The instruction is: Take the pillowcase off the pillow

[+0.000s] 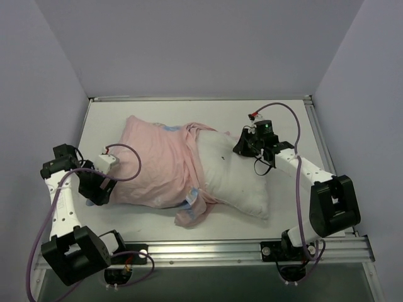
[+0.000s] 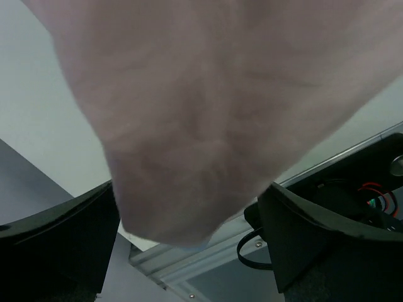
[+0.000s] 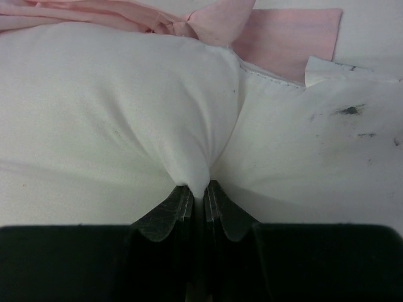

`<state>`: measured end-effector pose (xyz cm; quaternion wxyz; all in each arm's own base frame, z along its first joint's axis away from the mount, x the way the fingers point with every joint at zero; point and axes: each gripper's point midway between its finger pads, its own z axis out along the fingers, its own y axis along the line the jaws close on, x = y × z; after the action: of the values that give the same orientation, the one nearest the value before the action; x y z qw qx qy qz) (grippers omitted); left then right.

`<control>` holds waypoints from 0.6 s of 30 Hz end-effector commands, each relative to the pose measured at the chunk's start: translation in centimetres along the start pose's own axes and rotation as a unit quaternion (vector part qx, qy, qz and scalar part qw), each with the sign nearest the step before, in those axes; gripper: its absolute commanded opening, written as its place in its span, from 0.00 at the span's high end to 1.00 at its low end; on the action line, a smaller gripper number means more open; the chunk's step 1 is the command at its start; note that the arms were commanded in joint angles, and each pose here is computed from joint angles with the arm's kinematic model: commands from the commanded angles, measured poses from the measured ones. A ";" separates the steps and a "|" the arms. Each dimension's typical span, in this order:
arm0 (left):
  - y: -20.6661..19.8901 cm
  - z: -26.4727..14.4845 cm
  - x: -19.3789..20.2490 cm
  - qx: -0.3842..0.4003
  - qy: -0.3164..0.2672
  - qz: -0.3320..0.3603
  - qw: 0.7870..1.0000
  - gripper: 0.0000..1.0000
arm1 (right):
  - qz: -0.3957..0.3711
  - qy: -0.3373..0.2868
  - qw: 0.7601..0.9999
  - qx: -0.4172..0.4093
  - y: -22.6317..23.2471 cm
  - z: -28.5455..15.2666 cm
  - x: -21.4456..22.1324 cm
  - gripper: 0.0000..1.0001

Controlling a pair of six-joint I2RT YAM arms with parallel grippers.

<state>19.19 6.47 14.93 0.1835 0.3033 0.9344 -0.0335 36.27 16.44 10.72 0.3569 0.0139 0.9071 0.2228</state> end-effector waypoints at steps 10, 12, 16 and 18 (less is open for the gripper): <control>4.4 4.4 0.0 -0.061 -0.041 -0.058 0.996 0.97 | 0.002 0.052 0.995 0.085 -4.1 0.5 2.4 1.00; 6.0 3.7 0.1 -0.107 -0.036 -0.073 0.991 0.98 | 0.000 0.048 0.994 0.096 -4.5 0.4 2.3 1.00; 12.1 -0.9 0.3 -0.254 -0.062 -0.117 0.958 0.98 | 0.009 0.033 0.992 0.122 -6.1 0.1 1.3 1.00; 15.7 -3.9 0.2 -0.325 -0.085 -0.156 0.929 0.98 | 0.015 0.025 0.990 0.135 -7.1 -0.3 0.7 1.00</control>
<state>23.18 12.73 11.95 0.2433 0.1700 0.9527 0.0651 37.06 16.07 10.76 0.3572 0.0211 0.9084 0.2163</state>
